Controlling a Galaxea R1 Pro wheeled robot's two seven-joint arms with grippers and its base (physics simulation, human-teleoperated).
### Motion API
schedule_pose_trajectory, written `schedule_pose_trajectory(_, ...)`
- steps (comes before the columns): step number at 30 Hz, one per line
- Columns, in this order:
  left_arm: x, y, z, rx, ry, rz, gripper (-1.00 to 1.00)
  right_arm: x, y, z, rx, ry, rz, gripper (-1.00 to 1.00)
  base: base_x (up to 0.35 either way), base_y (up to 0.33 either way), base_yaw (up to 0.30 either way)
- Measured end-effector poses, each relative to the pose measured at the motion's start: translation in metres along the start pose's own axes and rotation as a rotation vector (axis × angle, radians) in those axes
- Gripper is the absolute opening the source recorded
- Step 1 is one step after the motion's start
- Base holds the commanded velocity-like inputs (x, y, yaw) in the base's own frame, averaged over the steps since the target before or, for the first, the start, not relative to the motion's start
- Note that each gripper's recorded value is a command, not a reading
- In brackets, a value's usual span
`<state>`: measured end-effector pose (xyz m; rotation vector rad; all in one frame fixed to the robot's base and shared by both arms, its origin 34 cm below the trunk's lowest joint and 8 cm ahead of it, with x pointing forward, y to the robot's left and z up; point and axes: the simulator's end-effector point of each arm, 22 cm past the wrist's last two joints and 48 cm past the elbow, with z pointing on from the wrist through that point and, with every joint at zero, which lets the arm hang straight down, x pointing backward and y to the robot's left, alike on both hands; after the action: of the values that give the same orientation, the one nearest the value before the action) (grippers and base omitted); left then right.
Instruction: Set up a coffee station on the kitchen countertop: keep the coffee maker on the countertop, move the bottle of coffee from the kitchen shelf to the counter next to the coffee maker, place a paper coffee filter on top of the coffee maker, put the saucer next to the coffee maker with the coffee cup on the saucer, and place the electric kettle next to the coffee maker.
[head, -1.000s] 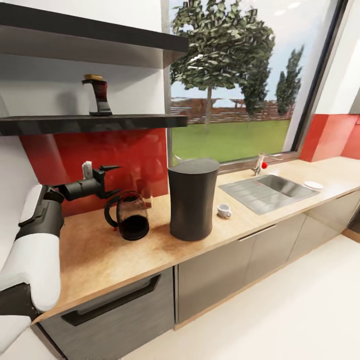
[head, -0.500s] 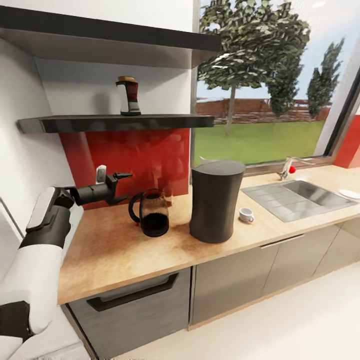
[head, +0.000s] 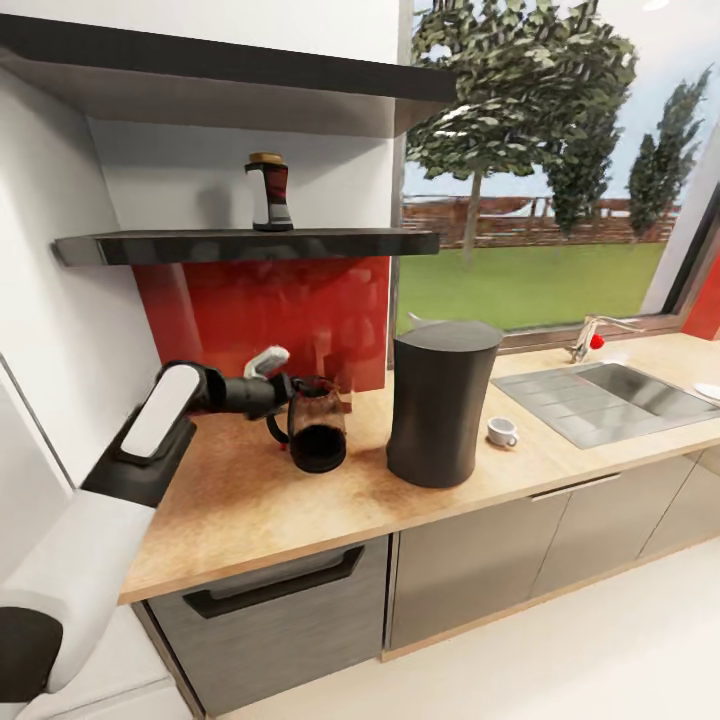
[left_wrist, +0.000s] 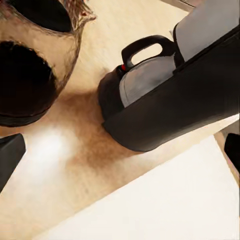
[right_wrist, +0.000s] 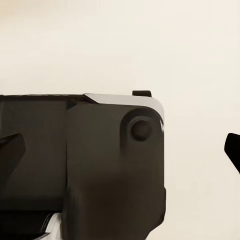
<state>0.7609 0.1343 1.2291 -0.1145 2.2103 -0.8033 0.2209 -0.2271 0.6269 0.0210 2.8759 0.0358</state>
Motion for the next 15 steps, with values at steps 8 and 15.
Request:
schedule_pose_trajectory(8,-0.078,0.037,-0.050,-0.301,-0.355,0.249,1.00,0.000,0.000,0.000,0.000,0.000,-0.002,1.00,0.000,0.000,0.000)
schedule_pose_trajectory(15,-0.099,0.019,-0.058,-0.259,-0.450,0.369,1.00,0.000,-0.006,0.000,0.008,0.000,-0.002,1.00,-0.107,-0.069,0.000)
